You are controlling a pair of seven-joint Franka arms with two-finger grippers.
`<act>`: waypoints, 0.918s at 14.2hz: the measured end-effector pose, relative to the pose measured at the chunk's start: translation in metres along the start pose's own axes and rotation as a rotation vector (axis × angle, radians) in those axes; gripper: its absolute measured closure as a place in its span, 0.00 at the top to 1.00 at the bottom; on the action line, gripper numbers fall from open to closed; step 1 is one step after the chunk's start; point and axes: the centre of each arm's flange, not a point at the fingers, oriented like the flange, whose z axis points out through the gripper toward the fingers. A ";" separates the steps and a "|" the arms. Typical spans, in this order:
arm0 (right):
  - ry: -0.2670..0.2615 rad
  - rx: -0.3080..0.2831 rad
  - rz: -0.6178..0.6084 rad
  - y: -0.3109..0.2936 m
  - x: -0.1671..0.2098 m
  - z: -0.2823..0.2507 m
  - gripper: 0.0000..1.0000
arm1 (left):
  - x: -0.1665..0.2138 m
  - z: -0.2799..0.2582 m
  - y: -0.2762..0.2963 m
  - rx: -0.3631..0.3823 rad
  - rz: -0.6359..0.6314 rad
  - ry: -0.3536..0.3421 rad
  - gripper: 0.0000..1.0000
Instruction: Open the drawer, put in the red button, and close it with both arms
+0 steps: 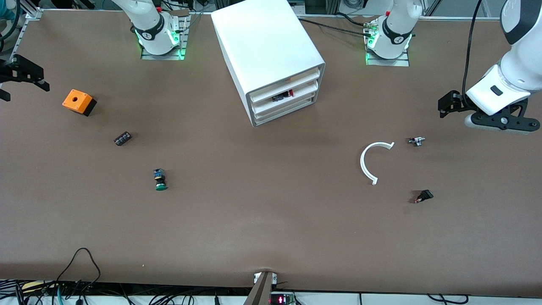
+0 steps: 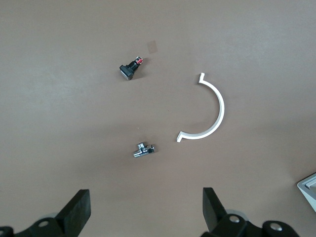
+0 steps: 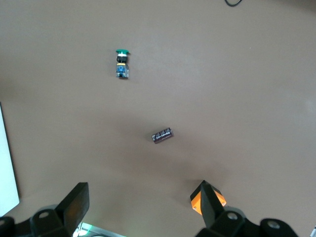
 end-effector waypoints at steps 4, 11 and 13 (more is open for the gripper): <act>-0.023 0.008 -0.009 -0.004 0.005 0.008 1.00 | 0.001 -0.002 0.027 -0.031 -0.052 0.004 1.00; -0.025 0.008 -0.010 -0.004 0.005 0.008 1.00 | 0.001 -0.003 0.027 -0.040 -0.059 0.005 1.00; -0.025 0.008 -0.010 -0.004 0.005 0.008 1.00 | 0.002 -0.004 0.029 -0.041 -0.056 0.006 1.00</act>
